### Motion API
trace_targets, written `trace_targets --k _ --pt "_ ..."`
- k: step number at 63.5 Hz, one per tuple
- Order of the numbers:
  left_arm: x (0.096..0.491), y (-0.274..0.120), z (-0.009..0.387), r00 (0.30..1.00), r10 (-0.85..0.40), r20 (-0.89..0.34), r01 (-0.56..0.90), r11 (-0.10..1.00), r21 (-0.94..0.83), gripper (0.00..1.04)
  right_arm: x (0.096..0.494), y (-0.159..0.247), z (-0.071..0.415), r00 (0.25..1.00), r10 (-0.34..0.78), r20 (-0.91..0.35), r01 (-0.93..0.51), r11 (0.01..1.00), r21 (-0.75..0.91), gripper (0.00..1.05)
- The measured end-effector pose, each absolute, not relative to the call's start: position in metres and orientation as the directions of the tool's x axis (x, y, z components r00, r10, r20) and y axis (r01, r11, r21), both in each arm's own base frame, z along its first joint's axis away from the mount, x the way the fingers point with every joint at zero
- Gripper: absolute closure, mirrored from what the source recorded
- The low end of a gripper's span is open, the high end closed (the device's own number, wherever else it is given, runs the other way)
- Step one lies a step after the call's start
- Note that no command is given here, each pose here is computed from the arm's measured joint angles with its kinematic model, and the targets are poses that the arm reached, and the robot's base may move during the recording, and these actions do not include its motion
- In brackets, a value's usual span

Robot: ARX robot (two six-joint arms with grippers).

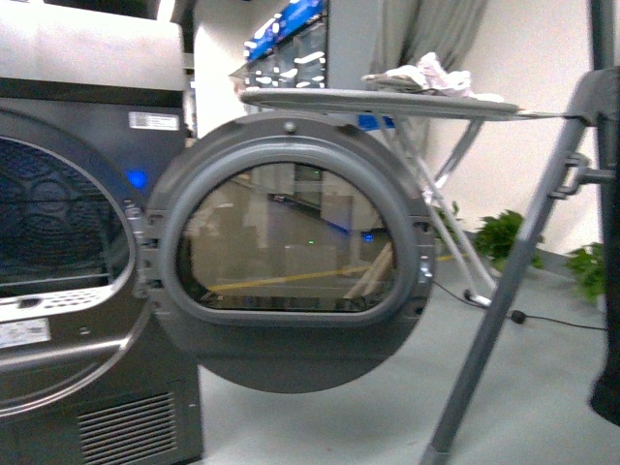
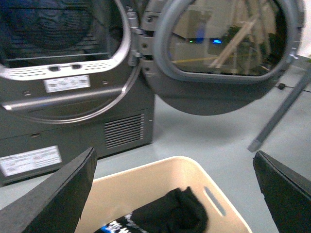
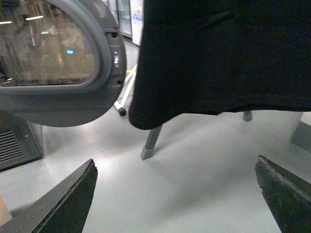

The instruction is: Move hamper under clothes hanger

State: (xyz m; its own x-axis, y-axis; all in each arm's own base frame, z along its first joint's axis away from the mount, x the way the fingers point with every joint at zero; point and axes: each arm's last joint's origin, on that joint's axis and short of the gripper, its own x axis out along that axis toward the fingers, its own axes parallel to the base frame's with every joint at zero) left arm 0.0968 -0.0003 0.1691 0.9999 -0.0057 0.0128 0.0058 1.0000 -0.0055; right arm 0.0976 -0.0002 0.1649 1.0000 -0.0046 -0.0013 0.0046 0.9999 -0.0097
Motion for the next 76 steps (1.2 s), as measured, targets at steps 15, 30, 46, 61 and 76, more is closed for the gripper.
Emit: trace_targets --k 15,30,46,61,76 --pt "0.0966 -0.0001 0.1693 1.000 0.001 0.015 -0.001 1.000 -0.006 0.07 0.0976 -0.0001 0.1649 1.000 0.000 -0.001 0.000 1.000 -0.010 0.08" --pt "0.0966 0.0000 0.1694 1.000 0.003 0.016 -0.003 1.000 -0.006 0.07 0.0976 0.0000 0.1649 1.000 0.002 -0.001 -0.002 1.000 -0.010 0.08" --pt "0.0966 -0.0001 0.1694 1.000 -0.001 0.016 0.001 1.000 -0.006 0.07 0.0976 0.0000 0.1648 1.000 0.001 -0.002 -0.001 1.000 -0.010 0.08" --pt "0.0966 0.0000 0.1694 1.000 0.000 0.016 0.000 1.000 -0.006 0.07 0.0976 0.0000 0.1648 1.000 0.002 -0.002 -0.002 1.000 -0.010 0.08" --pt "0.0966 0.0000 0.1694 1.000 -0.001 0.016 0.001 1.000 -0.006 0.07 0.0976 0.0000 0.1648 1.000 0.001 -0.002 -0.001 1.000 -0.010 0.08"
